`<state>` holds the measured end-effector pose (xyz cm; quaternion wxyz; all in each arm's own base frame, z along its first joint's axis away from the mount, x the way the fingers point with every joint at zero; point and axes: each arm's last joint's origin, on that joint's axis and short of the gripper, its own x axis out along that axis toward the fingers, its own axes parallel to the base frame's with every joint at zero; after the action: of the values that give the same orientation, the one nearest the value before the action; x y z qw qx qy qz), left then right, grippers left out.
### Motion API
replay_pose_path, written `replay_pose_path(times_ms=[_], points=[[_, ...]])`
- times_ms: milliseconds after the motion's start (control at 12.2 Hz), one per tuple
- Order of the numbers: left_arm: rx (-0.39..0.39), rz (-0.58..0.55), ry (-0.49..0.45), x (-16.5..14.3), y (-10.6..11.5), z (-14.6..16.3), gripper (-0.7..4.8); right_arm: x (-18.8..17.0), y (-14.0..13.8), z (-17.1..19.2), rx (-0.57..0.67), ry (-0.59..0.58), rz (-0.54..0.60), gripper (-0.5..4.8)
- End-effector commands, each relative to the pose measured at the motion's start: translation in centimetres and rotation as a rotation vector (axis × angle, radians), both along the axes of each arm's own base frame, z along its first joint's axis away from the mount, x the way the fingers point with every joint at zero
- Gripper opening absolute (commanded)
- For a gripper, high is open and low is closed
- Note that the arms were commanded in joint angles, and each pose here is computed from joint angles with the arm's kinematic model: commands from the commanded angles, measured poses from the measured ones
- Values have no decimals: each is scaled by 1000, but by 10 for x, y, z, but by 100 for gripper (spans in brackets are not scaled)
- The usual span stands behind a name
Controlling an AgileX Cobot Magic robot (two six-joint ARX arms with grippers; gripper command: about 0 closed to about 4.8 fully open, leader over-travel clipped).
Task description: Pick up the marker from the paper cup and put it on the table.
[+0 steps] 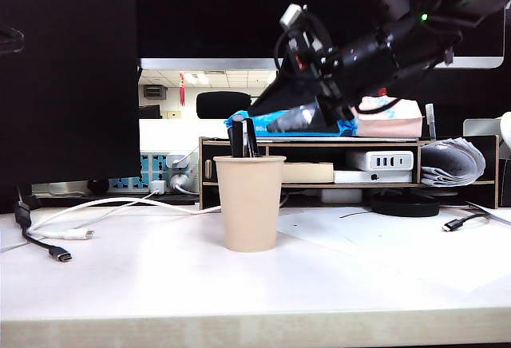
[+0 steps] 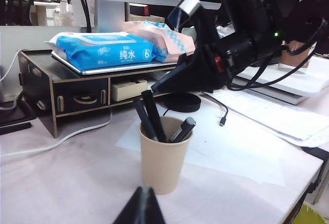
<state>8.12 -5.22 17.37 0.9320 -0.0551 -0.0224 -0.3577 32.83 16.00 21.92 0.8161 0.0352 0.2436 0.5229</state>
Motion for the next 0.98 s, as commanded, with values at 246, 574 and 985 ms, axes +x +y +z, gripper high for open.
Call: replay_pose_path(times_ms=[246, 574, 985], points=[[-3, 0, -6, 0, 0, 1, -5, 1, 2, 0, 17, -15, 26, 252], [-3, 0, -6, 0, 0, 1, -5, 11, 10, 4, 43, 0, 46, 252], [-3, 0, -6, 0, 0, 1, -5, 11, 12, -1, 23, 26, 48, 207]])
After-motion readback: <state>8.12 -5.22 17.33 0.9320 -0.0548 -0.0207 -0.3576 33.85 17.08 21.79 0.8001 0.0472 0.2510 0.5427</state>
